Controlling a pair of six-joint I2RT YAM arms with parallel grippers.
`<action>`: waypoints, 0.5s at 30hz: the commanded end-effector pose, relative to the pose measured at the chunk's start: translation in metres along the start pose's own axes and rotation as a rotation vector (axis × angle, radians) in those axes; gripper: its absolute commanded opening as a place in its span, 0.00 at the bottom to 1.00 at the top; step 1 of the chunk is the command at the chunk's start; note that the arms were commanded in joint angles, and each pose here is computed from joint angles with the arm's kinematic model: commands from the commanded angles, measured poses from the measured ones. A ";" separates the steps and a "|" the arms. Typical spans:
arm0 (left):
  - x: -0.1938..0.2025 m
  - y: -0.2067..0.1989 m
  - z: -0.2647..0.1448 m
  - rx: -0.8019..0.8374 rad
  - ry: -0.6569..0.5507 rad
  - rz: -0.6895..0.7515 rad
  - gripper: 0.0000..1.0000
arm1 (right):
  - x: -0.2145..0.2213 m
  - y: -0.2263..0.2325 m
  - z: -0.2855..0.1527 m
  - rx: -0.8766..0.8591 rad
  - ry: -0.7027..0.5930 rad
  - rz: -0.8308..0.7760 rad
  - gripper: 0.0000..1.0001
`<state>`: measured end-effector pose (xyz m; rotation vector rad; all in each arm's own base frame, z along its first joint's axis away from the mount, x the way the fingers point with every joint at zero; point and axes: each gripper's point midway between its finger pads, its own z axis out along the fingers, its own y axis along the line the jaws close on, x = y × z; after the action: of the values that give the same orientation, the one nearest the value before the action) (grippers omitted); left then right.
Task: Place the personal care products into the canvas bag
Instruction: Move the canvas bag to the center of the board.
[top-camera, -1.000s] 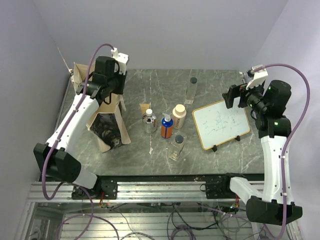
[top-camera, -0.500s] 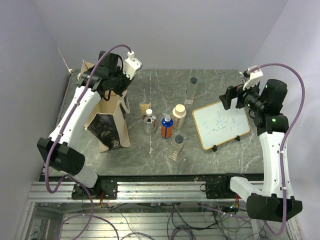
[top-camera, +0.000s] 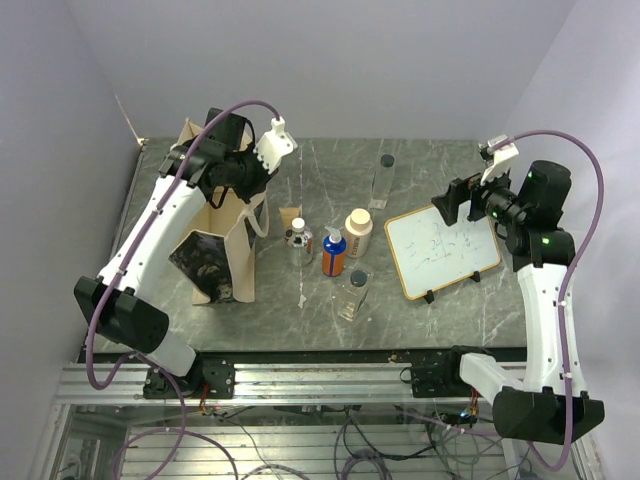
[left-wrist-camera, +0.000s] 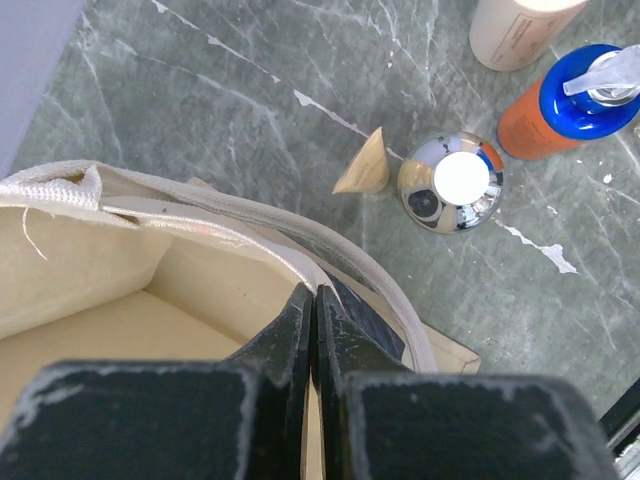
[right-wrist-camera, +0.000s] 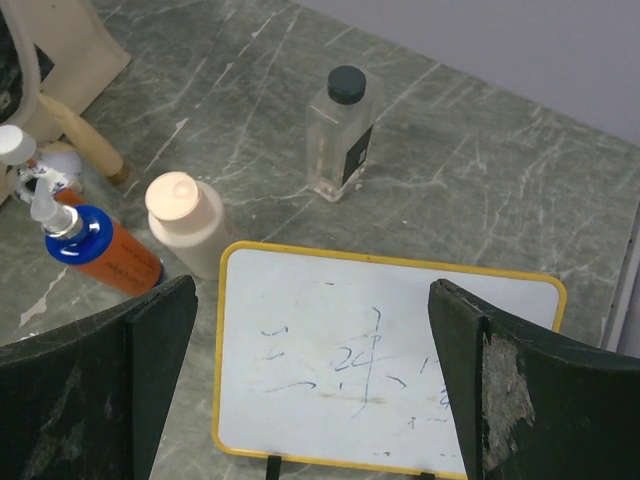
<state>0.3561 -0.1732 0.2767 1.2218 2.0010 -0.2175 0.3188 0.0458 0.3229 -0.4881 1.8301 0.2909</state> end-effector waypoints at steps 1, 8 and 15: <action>-0.015 -0.011 -0.002 0.001 -0.097 -0.050 0.10 | -0.003 0.010 -0.004 -0.055 -0.028 -0.034 1.00; -0.032 -0.007 -0.006 -0.026 -0.165 -0.056 0.12 | -0.006 0.014 0.002 -0.105 -0.026 -0.037 1.00; -0.024 -0.012 -0.002 -0.022 -0.160 -0.069 0.19 | -0.001 0.015 0.002 -0.115 -0.015 -0.043 1.00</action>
<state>0.3534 -0.1832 0.2767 1.1084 1.9813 -0.2740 0.3164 0.0598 0.3179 -0.5790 1.8098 0.3710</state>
